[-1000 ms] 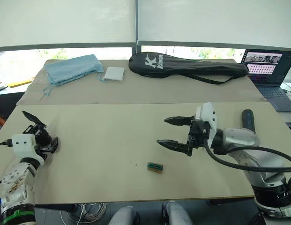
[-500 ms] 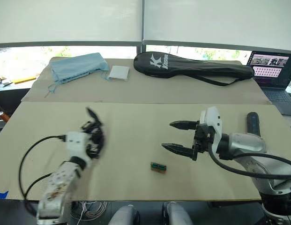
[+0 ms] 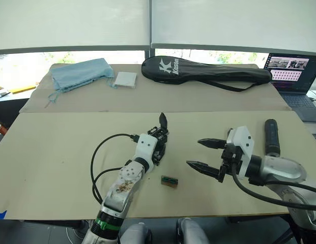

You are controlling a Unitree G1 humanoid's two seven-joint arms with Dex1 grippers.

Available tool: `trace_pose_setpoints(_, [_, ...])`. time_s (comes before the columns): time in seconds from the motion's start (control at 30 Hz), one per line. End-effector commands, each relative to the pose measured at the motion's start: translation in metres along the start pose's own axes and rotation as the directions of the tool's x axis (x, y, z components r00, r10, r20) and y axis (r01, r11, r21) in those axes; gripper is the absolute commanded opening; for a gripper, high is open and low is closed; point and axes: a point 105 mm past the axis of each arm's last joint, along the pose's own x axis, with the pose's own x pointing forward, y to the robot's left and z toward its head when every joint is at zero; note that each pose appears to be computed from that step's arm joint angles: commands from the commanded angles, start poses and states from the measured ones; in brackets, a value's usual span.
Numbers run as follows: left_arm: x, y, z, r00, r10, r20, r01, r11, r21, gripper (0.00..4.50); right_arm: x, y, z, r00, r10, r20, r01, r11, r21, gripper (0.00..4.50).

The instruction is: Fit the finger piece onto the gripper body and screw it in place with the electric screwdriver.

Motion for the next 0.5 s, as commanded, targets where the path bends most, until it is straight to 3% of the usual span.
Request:
trace_pose_setpoints(0.03, [-0.004, -0.004, 0.015, 0.996, -0.014, 0.083, 0.013, 1.000, 0.019, 2.34, -0.004, -0.004, 0.008, 0.999, -0.043, 0.025, 0.045, 0.998, -0.049, 4.50])
trace_pose_setpoints(0.07, [-0.008, -0.003, 0.013, 0.997, -0.019, 0.078, 0.017, 1.000, 0.020, 3.38, -0.004, -0.005, 0.007, 0.998, -0.050, 0.025, 0.051, 0.997, -0.050, 4.50])
trace_pose_setpoints(0.17, [-0.026, 0.009, 0.006, 0.998, -0.057, 0.037, 0.057, 0.998, 0.002, 4.45, -0.005, -0.007, 0.007, 0.997, -0.067, 0.027, 0.068, 0.996, -0.054, 4.50])
trace_pose_setpoints(0.27, [-0.051, 0.029, -0.005, 0.986, -0.159, -0.049, 0.160, 0.987, 0.015, 4.45, -0.006, -0.008, 0.006, 0.995, -0.087, 0.040, 0.088, 0.995, -0.038, 4.50])
trace_pose_setpoints(0.5, [-0.033, 0.058, -0.009, 0.886, -0.441, -0.140, 0.460, 0.875, 0.150, 4.45, -0.001, -0.009, 0.004, 0.996, -0.079, 0.048, 0.081, 0.996, -0.047, 4.50])
